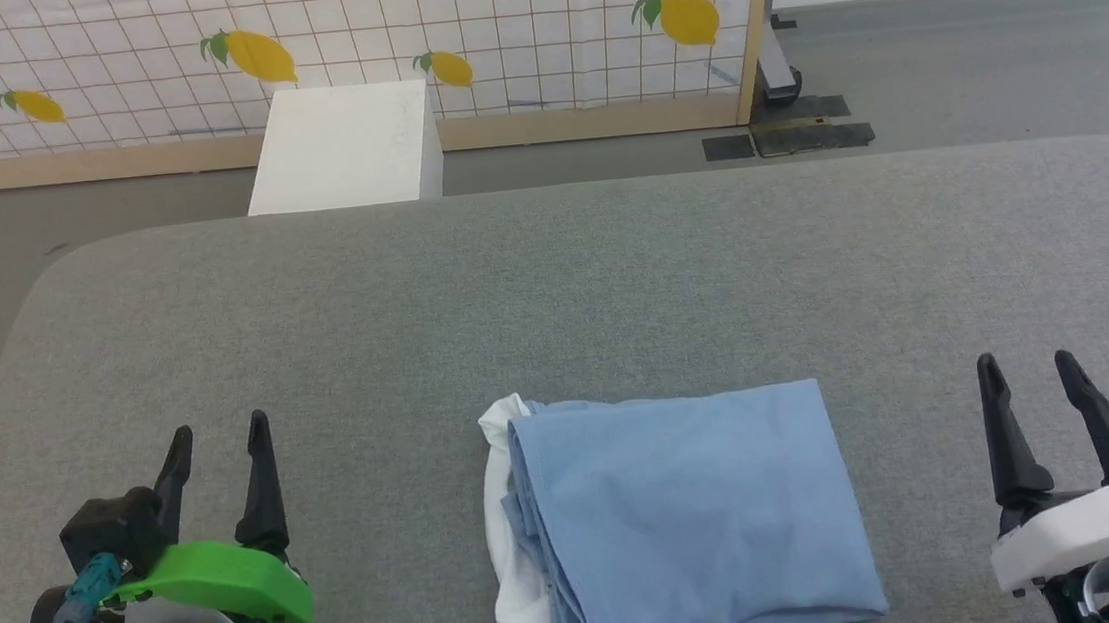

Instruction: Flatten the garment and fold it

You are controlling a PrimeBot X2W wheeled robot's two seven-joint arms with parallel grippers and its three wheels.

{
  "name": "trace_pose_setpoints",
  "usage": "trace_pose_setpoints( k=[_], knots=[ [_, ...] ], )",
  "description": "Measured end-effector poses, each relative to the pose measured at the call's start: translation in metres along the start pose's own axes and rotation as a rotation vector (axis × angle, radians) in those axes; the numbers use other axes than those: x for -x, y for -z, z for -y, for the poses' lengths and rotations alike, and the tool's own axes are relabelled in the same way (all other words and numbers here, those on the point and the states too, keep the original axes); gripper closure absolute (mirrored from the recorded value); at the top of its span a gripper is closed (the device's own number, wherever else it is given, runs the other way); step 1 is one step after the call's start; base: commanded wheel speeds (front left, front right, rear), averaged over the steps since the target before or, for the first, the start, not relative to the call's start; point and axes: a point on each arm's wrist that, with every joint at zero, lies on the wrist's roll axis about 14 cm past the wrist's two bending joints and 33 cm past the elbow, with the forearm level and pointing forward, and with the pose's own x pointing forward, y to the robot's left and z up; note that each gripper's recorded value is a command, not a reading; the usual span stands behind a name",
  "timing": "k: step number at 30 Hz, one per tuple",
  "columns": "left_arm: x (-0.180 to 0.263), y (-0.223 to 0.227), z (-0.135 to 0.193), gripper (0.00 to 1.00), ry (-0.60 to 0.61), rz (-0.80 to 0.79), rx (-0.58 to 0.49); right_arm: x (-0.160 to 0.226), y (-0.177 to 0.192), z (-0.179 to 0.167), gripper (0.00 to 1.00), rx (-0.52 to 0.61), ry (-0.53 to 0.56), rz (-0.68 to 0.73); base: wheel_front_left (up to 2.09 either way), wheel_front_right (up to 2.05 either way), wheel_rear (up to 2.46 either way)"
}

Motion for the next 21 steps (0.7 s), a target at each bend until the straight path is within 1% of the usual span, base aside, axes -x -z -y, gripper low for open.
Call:
trace_pose_setpoints(
  k=[4, 21],
  knots=[
    [0.0006, -0.0005, 0.0010, 0.00, 0.003, 0.001, -0.001, 0.0032, 0.0039, 0.0016, 0.00, 0.011, 0.002, -0.020, 0.00, 0.00, 0.00],
    [0.0043, 0.0015, -0.0019, 0.00, 0.008, -0.015, -0.021, 0.0035, 0.0040, 0.0006, 0.00, 0.009, 0.001, -0.027, 0.00, 0.00, 0.00]
  ],
)
